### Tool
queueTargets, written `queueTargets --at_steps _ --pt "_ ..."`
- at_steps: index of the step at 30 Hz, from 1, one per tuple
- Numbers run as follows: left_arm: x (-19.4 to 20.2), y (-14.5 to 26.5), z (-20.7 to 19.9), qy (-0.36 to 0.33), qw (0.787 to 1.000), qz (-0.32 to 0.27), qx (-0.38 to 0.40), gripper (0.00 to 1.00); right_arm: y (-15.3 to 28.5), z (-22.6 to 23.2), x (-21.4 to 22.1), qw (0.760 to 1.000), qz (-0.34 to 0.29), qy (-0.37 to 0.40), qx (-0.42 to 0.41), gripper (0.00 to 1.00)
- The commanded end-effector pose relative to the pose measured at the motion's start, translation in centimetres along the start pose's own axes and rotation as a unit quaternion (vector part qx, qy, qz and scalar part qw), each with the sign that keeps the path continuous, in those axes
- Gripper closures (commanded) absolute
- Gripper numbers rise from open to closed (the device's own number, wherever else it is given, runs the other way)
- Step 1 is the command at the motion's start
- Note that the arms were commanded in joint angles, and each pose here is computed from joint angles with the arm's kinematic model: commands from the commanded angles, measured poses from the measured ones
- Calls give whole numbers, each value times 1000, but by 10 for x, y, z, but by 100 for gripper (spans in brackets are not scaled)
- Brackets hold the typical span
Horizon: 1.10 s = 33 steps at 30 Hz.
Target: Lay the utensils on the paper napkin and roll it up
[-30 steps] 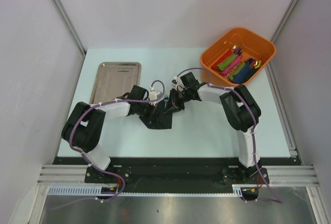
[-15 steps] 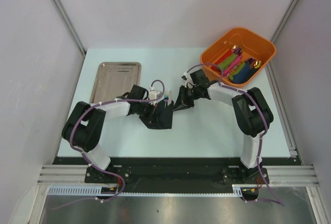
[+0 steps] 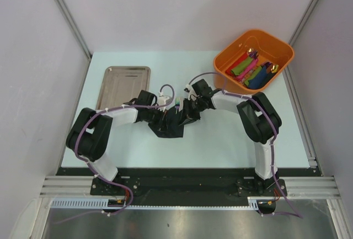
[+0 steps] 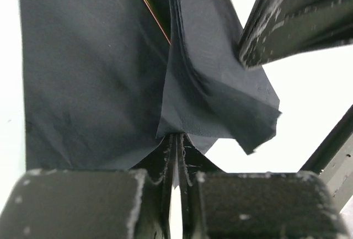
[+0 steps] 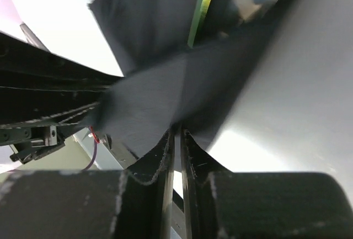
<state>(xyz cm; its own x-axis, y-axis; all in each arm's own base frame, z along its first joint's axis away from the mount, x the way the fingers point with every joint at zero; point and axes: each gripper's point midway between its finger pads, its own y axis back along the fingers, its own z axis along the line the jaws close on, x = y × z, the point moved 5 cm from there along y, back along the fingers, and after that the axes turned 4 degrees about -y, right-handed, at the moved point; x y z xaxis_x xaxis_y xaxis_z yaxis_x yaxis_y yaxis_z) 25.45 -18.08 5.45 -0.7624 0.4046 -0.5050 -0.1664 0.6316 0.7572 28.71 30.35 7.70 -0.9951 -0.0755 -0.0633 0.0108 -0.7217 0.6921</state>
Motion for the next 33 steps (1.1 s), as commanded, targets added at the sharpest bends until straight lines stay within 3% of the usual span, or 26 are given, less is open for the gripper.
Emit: queueTargets --at_steps 1,7,10,11,17,23,33 --pt "-21 13 -2 -20 998 -54 9 89 -8 16 -10 999 -7 24 -20 87" --pt "-27 41 8 18 994 -106 7 78 -21 14 -11 999 -3 26 -18 87" --pt "-34 55 3 1 991 -131 17 73 -25 15 -13 999 -1 23 -23 86" --pt "-37 60 -1 -10 990 -142 18 65 -28 15 -13 999 1 22 -24 87" --pt "-37 53 -4 29 991 -131 29 50 -31 23 -10 999 6 25 -31 86" --pt "-33 35 -7 35 994 -102 16 44 -30 22 -8 999 9 25 -29 86" --pt "-31 14 1 41 997 -61 -18 46 -28 25 -8 999 8 25 -33 86"
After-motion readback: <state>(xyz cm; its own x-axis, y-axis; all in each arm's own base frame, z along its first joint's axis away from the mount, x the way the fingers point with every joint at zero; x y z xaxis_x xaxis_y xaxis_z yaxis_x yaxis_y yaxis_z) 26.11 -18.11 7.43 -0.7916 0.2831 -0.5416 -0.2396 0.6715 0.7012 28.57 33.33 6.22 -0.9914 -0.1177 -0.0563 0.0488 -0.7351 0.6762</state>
